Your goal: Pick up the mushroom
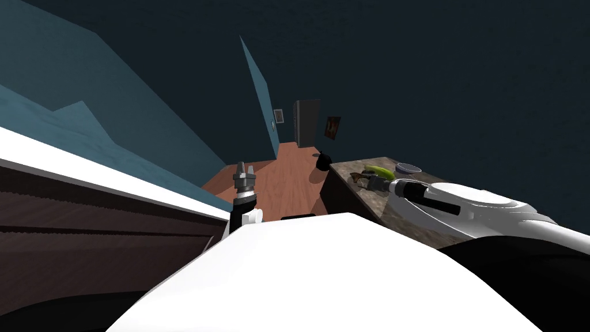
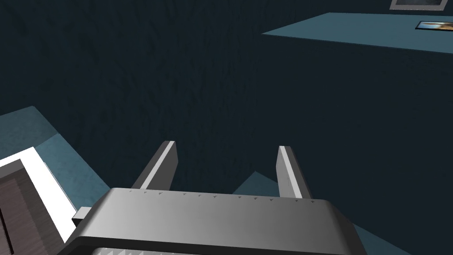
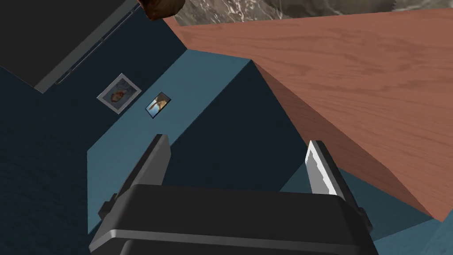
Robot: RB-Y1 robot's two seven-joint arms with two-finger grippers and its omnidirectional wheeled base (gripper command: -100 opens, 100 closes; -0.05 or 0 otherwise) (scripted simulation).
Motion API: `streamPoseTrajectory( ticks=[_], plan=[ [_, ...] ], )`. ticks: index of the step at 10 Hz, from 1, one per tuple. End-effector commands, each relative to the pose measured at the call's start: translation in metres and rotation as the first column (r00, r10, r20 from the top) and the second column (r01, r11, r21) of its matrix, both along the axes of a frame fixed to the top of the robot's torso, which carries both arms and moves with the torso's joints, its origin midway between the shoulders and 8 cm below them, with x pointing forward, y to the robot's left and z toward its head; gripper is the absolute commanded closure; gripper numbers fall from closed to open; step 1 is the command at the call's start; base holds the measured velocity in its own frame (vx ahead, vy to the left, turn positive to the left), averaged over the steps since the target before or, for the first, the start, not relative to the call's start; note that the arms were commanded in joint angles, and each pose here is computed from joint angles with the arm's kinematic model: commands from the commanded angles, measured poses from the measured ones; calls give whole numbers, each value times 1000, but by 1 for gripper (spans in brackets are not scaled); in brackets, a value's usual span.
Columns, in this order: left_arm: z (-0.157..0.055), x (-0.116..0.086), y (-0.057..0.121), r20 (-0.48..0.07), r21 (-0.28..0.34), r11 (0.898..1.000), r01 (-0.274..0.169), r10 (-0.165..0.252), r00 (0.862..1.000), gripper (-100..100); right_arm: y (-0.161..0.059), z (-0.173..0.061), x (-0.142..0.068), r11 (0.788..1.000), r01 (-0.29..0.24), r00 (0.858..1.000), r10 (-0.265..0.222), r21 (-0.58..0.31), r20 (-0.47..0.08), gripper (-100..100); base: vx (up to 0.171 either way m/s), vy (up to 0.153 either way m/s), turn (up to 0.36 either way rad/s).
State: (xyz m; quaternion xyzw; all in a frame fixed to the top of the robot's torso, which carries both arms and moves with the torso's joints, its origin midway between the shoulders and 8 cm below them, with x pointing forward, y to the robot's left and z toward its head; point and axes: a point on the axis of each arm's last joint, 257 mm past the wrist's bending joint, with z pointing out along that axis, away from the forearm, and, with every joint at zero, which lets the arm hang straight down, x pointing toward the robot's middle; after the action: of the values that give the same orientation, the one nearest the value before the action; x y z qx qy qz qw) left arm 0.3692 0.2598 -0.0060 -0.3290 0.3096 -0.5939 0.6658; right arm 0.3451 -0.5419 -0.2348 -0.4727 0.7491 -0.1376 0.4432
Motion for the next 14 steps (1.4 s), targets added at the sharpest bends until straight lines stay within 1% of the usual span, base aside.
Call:
streamPoseTrajectory(
  ticks=[1, 3, 4, 5, 7, 8, 9, 11, 12, 13, 14],
  plan=[
    [0, 0, 0, 0, 0, 1000, 0, 0, 1000, 0, -26, -5, -10, 997, 3, 999, -7, -83, -53, -100, 95, -48, 95],
    [0, 0, 0, 0, 0, 1000, 0, 0, 1000, 0, -56, -10, -26, 983, -8, 993, -14, -181, -121, -100, 115, -46, 81],
    [0, 0, 0, 0, 0, 1000, 0, 0, 1000, 0, -57, -9, -25, 983, -11, 993, -12, -184, -122, -100, 83, -51, 20],
    [0, 0, 0, 0, 0, 1000, 0, 0, 1000, 0, -70, -11, -33, 974, -18, 988, -17, -225, -153, -100, 67, -45, 33],
    [0, 0, 0, 0, 0, 1000, 0, 0, 1000, 0, -90, -17, -50, 958, -37, 977, -26, -286, -212, -100, 73, -47, 66],
    [0, 0, 0, 0, 0, 1000, 0, 0, 1000, 0, -102, -25, -66, 946, -55, 965, -32, -318, -261, -100, 117, -49, 119],
    [0, 0, 0, 0, 0, 1000, 0, 0, 1000, 0, -104, -31, -74, 945, -62, 959, -34, -322, -282, -100, 132, -65, 70],
    [0, 0, 0, 0, 0, 1000, 0, 0, 1000, 0, -101, -29, -73, 945, -58, 961, -35, -322, -275, -100, 53, -18, 10],
    [0, 0, 0, 0, 0, 1000, 0, 0, 1000, 0, -102, -29, -74, 945, -60, 960, -34, -321, -277, 0, 7, -3, 2],
    [0, 0, 0, 0, 0, 1000, 0, 0, 1000, 0, -104, -31, -73, 946, -44, 959, -50, -321, -279, -100, -26, -10, 122],
    [0, 0, 0, 0, 0, 1000, 0, 0, 1000, 0, -105, -33, -73, 946, -28, 958, -67, -322, -280, -100, -77, -35, 163]
  ],
)
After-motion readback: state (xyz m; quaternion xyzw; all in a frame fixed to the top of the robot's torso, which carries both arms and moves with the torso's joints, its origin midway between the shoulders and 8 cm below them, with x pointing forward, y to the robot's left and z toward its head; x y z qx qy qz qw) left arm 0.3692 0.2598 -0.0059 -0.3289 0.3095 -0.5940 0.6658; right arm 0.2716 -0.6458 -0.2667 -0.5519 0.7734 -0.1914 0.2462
